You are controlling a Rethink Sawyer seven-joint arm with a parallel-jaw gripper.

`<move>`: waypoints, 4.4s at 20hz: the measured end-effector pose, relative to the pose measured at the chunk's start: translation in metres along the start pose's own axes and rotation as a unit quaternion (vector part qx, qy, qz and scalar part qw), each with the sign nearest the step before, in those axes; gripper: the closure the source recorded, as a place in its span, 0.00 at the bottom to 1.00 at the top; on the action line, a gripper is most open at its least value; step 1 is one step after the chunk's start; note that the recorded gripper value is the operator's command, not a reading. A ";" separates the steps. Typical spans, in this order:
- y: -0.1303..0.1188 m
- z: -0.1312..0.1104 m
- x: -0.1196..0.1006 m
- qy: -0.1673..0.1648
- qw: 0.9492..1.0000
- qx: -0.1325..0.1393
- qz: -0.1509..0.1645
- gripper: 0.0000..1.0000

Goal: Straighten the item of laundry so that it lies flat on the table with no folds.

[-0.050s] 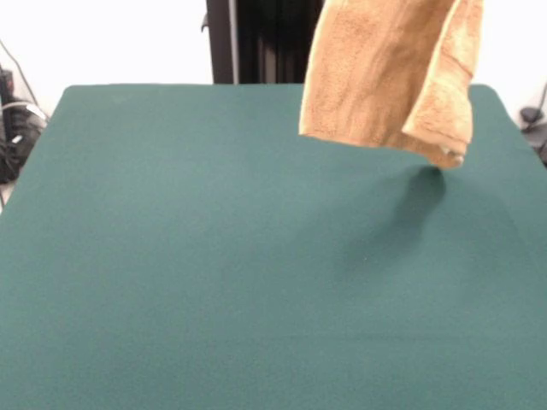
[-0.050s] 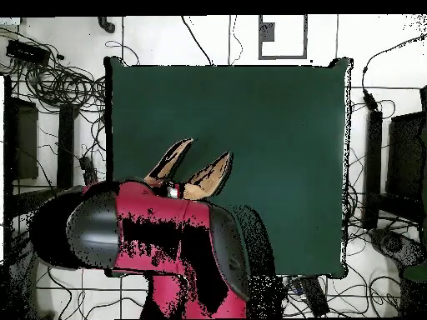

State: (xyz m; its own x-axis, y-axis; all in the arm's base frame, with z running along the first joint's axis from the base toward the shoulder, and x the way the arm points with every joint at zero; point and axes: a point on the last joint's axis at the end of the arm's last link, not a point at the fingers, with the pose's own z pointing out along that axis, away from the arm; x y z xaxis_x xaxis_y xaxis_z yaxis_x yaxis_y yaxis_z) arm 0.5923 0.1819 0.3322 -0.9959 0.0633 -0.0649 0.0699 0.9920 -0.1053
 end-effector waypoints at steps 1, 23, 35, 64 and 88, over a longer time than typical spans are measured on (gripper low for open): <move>0.000 0.000 0.000 0.000 1.000 -0.001 0.001 1.00; -0.091 0.076 -0.058 -0.156 0.985 -0.028 0.066 1.00; -0.071 0.092 -0.053 -0.150 0.988 -0.035 0.020 1.00; -0.111 0.240 -0.086 -0.114 0.991 -0.073 -0.005 1.00; -0.145 0.246 -0.121 -0.106 0.992 -0.066 -0.035 1.00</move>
State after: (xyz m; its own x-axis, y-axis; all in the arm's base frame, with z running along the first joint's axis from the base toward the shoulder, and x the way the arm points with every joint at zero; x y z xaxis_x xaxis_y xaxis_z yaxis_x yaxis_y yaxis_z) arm 0.7172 0.0036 0.1115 -0.9624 -0.0166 -0.2712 -0.0209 0.9997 0.0130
